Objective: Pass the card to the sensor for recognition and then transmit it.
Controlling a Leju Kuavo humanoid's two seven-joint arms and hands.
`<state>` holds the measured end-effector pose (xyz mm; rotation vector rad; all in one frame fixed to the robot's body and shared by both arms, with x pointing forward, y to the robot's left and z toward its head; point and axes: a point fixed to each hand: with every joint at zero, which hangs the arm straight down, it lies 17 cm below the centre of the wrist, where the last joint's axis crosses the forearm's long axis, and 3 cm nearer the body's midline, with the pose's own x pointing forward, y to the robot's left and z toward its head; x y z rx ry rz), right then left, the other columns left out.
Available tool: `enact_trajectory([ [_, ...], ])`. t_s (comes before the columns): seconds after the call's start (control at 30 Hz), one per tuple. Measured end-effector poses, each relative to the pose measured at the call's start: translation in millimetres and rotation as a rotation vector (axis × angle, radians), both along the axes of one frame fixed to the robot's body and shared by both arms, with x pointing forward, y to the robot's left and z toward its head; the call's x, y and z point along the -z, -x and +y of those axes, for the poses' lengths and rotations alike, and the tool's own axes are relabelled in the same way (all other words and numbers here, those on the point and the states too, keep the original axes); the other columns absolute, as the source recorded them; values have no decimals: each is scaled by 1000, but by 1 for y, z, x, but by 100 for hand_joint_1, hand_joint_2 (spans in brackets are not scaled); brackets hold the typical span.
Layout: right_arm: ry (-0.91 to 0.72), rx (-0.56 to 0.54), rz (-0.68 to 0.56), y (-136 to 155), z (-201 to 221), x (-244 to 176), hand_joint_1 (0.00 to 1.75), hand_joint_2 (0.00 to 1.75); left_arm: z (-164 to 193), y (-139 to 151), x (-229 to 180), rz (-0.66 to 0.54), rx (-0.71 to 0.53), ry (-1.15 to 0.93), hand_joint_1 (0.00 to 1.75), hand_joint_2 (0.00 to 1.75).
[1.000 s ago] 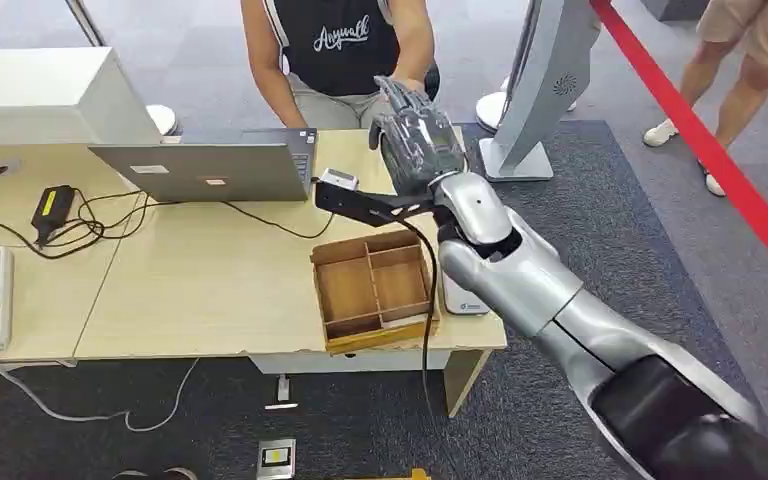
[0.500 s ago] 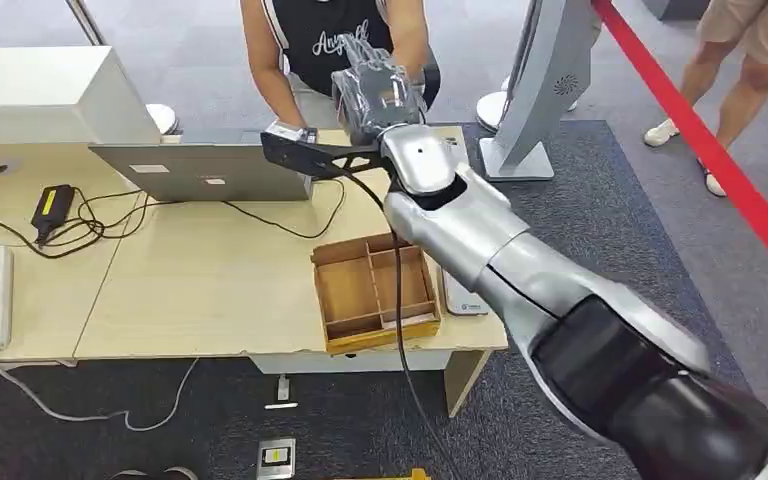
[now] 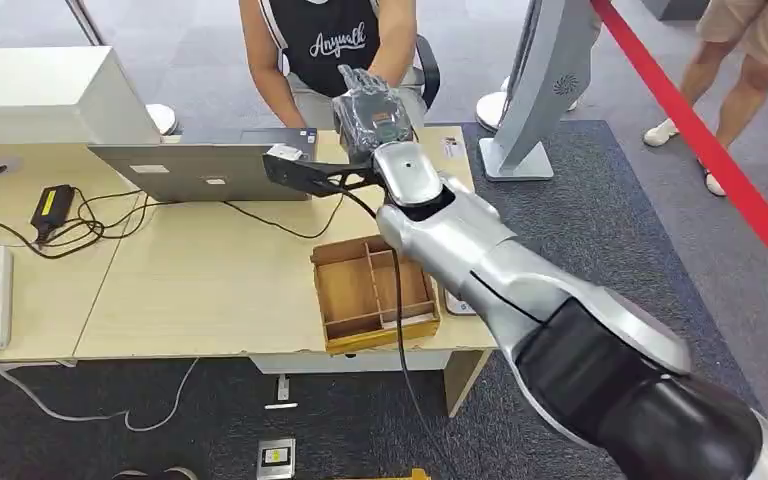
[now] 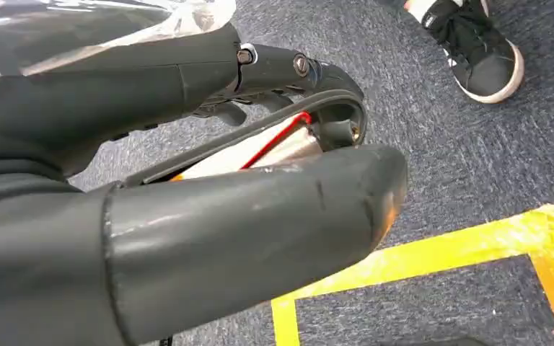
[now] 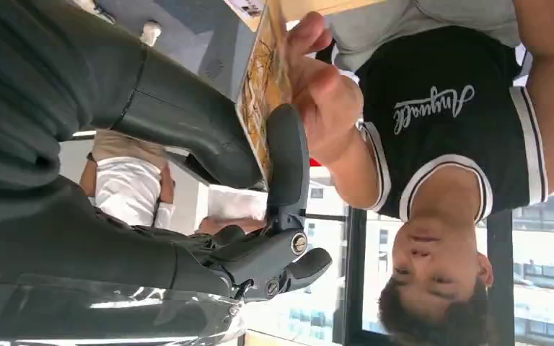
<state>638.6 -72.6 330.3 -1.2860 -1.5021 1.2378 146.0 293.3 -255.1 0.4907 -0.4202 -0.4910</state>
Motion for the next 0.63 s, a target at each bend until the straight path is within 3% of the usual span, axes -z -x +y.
enact_trajectory([
  [0.47, 34, 53, 44, -5, -17, 18, 175, 175, 4, 1, 0, 1, -5, -5, 0, 0],
  [0.5, 36, 55, 46, -5, -18, 19, 98, 175, 4, 0, 0, 0, -5, -5, 0, 0],
  [0.53, 37, 58, 47, -5, -19, 19, 0, 175, 4, 0, 0, 0, -5, -5, 0, 0],
  [0.6, 39, 63, 47, -6, -20, 20, 0, 175, 5, 0, 0, 0, -5, -5, 0, 0],
  [0.63, 40, 65, 45, -6, -21, 21, 0, 0, 5, 0, 0, 0, -4, -6, 0, 0],
])
